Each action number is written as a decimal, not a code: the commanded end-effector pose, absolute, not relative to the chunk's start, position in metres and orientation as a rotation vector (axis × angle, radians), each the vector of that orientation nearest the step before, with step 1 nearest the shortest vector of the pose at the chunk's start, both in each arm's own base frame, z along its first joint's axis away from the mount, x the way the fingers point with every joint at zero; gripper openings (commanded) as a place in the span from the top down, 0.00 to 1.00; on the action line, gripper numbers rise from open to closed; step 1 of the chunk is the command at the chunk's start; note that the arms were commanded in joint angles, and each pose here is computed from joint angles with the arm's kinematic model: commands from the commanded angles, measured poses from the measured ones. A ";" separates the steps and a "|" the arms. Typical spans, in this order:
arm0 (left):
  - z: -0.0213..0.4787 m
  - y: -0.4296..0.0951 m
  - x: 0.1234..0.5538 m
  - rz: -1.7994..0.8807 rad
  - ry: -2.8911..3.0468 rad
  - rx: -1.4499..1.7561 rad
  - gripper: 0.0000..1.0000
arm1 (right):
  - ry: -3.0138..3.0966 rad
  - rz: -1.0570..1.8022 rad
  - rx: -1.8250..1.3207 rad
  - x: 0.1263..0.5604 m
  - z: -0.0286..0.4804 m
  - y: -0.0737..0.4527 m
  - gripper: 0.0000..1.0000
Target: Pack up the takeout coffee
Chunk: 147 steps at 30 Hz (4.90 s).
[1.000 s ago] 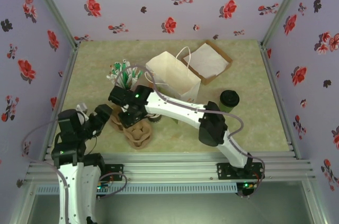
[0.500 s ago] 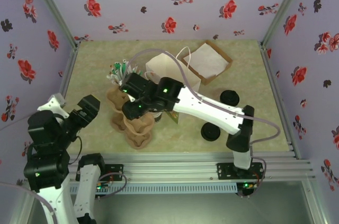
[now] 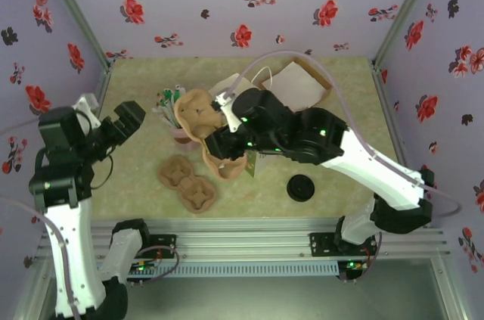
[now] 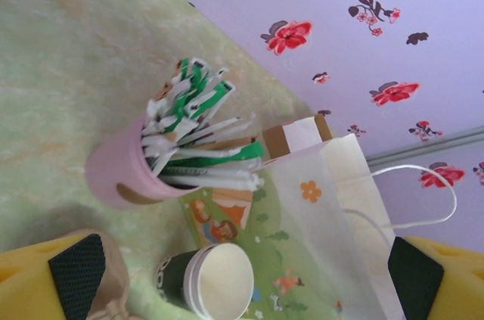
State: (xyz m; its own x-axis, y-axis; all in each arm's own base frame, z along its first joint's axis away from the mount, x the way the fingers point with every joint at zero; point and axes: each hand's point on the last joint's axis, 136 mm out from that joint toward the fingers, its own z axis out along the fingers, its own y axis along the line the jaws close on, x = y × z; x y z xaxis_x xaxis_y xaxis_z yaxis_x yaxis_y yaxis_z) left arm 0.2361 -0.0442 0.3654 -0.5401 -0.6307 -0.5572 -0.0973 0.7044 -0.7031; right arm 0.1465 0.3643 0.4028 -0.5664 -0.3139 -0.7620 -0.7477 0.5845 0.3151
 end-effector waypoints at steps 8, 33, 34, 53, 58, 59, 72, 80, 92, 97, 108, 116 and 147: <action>0.416 -0.113 0.319 -0.903 2.036 -0.242 0.01 | 2.047 0.518 -0.666 0.215 0.433 0.305 0.61; 0.355 -0.188 0.437 -0.856 2.257 -0.060 0.01 | 2.017 0.164 -0.639 0.316 0.394 0.313 0.61; 0.354 -0.189 0.437 -0.857 2.261 -0.061 0.01 | 2.021 0.166 -0.642 0.317 0.392 0.315 0.62; 0.335 -0.184 0.436 -0.826 2.300 -0.086 0.01 | 2.116 0.301 -0.669 0.322 0.345 0.319 0.62; 0.333 -0.184 0.436 -0.825 2.302 -0.087 0.01 | 2.147 0.304 -0.654 0.322 0.335 0.315 0.62; 0.333 -0.184 0.435 -0.825 2.304 -0.088 0.01 | 2.151 0.304 -0.650 0.322 0.333 0.314 0.63; 0.343 -0.182 0.422 -0.840 2.283 -0.091 0.01 | 2.110 0.353 -0.552 0.323 0.364 0.296 0.63; 0.353 -0.173 0.395 -0.840 2.256 -0.107 0.01 | 2.132 0.325 -0.562 0.331 0.349 0.300 0.63; 0.349 -0.167 0.360 -0.845 2.241 -0.125 0.01 | 2.175 0.288 -0.603 0.332 0.321 0.302 0.63; 0.346 -0.166 0.359 -0.842 2.247 -0.126 0.01 | 2.183 0.298 -0.627 0.326 0.315 0.305 0.63; 0.338 -0.167 0.365 -0.834 2.265 -0.133 0.01 | 2.211 0.344 -0.636 0.315 0.308 0.307 0.63; 0.336 -0.168 0.367 -0.833 2.268 -0.131 0.01 | 2.261 0.293 -0.570 0.326 0.295 0.294 0.63; 0.328 -0.169 0.369 -0.822 2.288 -0.126 0.01 | 2.166 0.362 -0.611 0.339 0.299 0.315 0.64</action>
State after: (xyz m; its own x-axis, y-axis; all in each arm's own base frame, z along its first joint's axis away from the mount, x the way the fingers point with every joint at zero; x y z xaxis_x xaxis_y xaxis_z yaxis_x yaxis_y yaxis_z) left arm 0.3634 -0.1674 0.3346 -0.7581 -0.3070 -0.5754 0.1382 0.7866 -0.6018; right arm 0.3404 0.3140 0.2986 -0.5499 -0.3019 -0.7788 -0.5247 0.8503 0.0409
